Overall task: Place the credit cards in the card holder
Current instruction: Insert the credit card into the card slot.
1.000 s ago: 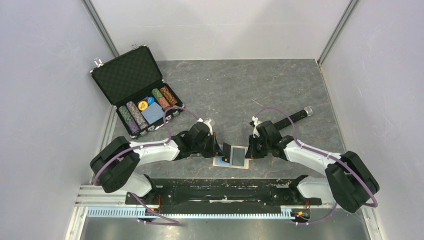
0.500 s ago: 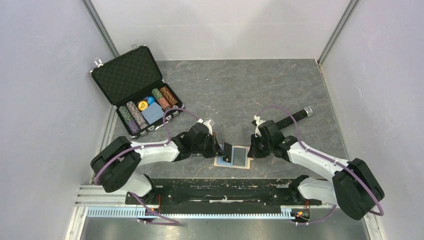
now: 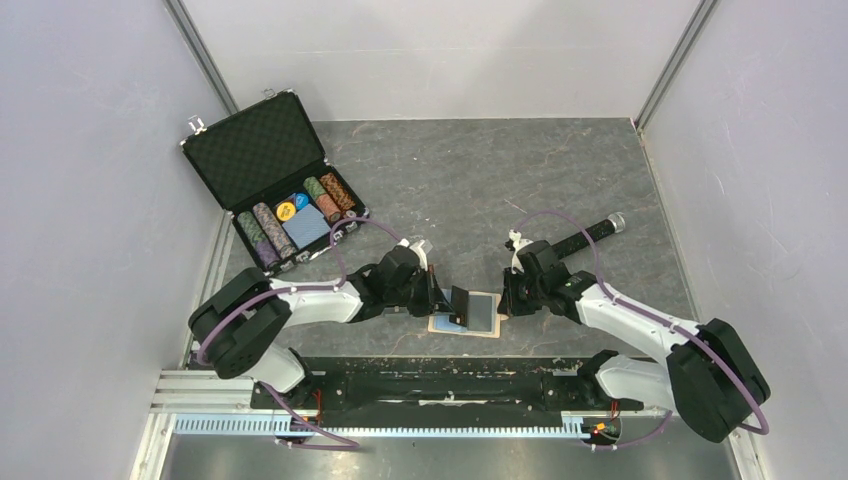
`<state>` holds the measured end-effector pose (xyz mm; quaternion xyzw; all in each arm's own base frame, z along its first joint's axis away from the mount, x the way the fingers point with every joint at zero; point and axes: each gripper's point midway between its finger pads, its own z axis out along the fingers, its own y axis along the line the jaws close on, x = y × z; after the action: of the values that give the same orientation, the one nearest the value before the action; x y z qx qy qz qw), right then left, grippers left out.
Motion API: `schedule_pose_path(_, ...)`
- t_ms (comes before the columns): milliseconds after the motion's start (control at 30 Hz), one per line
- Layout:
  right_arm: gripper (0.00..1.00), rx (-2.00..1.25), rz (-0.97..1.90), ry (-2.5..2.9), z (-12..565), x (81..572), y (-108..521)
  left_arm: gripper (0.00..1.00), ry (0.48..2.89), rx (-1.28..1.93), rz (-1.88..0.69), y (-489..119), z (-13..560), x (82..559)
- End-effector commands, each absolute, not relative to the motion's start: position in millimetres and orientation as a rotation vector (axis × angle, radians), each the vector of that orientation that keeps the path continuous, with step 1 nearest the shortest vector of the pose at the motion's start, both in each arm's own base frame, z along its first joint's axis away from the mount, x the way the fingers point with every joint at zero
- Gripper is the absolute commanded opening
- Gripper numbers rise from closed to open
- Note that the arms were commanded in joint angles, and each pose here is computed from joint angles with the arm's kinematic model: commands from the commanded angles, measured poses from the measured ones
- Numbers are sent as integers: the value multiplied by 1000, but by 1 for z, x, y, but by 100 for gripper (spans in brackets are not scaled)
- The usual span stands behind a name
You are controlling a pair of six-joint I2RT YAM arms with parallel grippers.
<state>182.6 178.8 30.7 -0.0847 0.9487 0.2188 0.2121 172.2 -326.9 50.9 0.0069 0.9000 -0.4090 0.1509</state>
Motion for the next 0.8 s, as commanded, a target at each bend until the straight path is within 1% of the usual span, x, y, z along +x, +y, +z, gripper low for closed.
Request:
schedule_pose_path(0, 0, -231, 562, 2634, 27, 187, 173, 2, 2567, 9, -1240, -336, 53, 171)
schedule_pose_path(233, 0, -222, 538, 2659, 19, 182, 166, 2, 2572, -6, -1251, -336, 49, 169)
schedule_pose_path(767, 0, -221, 502, 2691, 9, 176, 159, 2, 2487, -85, -1276, -328, 70, 174)
